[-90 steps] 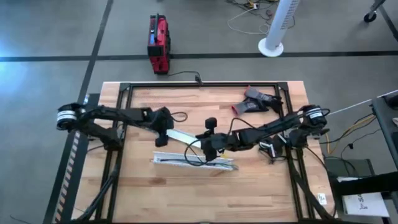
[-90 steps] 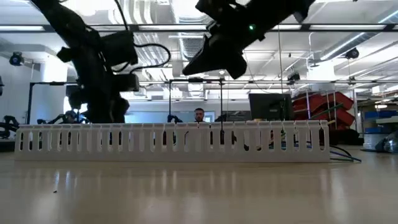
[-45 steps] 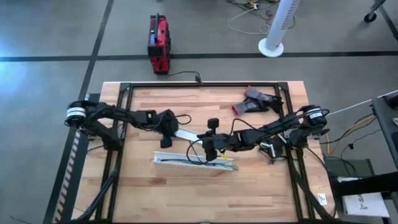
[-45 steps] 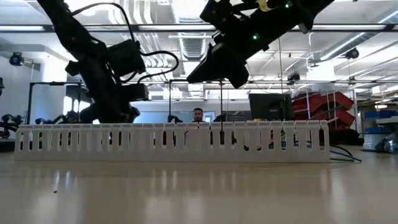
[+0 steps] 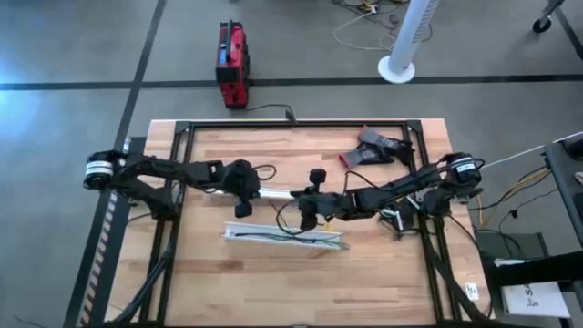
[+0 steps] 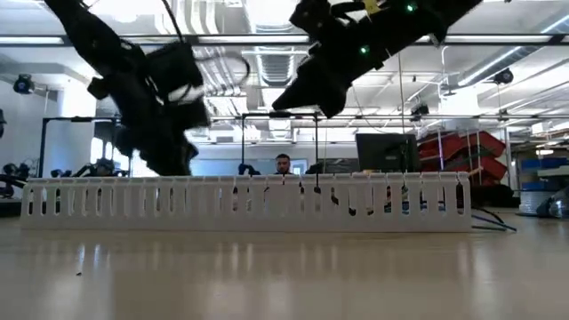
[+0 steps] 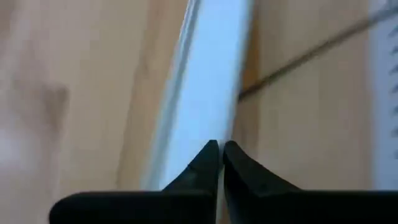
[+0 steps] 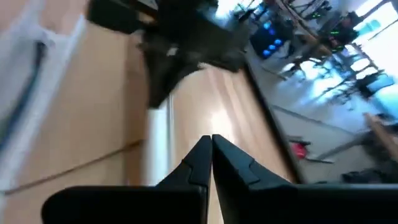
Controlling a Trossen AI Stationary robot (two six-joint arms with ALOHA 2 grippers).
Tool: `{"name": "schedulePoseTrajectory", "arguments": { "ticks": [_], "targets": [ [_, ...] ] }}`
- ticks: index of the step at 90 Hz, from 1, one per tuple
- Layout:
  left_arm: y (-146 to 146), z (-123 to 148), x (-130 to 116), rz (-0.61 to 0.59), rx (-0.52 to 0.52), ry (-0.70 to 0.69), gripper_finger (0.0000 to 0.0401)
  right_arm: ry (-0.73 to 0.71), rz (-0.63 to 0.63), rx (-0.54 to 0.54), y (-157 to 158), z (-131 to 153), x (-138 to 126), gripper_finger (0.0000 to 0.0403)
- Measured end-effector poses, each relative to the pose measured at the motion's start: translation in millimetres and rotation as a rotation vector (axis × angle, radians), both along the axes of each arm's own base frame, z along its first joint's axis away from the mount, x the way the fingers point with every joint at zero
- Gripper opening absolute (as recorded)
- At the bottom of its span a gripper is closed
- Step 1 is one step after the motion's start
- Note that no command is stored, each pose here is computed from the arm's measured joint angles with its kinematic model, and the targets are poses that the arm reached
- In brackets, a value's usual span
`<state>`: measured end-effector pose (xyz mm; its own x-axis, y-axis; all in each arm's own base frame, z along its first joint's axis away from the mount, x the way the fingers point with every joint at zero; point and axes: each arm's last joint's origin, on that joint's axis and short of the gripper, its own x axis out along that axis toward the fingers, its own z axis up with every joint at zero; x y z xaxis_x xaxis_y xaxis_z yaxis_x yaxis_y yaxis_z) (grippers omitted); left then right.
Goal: Ziptie cables
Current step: Close the white cable duct
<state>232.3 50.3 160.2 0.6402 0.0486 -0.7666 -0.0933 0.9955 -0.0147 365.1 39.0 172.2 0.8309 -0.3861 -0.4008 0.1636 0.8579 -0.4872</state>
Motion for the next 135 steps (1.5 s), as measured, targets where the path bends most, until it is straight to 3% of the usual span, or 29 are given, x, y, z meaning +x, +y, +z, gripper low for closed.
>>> {"name": "schedulePoseTrajectory", "arguments": {
  "ticks": [10, 23, 48, 58, 74, 94, 109, 135],
  "targets": [
    [-4, 10, -5, -0.001, -0.021, -0.05, 0.0, -0.097, 0.006, 0.103, -7, -12, -9, 0.0],
    [-7, 23, -8, -0.029, -0.04, -0.119, 0.0, -0.161, -0.025, 0.15, -16, -23, -20, 0.0],
    [-8, 21, -14, -0.022, -0.038, -0.106, 0.0007, -0.114, 0.096, 0.168, -15, -29, -21, 0.0025],
    [-7, 14, -13, 0.018, -0.054, -0.104, 0.003, -0.126, 0.092, 0.167, -17, -28, -20, 0.0055],
    [0, -5, -12, 0.263, 0.02, -0.221, 0.0091, -0.147, 0.088, 0.176, -17, -27, -20, 0.0097],
    [0, -37, -14, 0.286, 0.028, -0.321, 0.0138, -0.157, 0.09, 0.174, -17, -25, -19, 0.0118],
    [2, -59, -11, 0.319, 0.059, -0.322, 0.0124, -0.196, 0.095, 0.172, -17, -22, -18, 0.0112],
    [3, -95, -6, 0.333, 0.055, -0.266, 0.0058, -0.197, 0.096, 0.169, -17, -22, -18, 0.0085]
  ]
}}
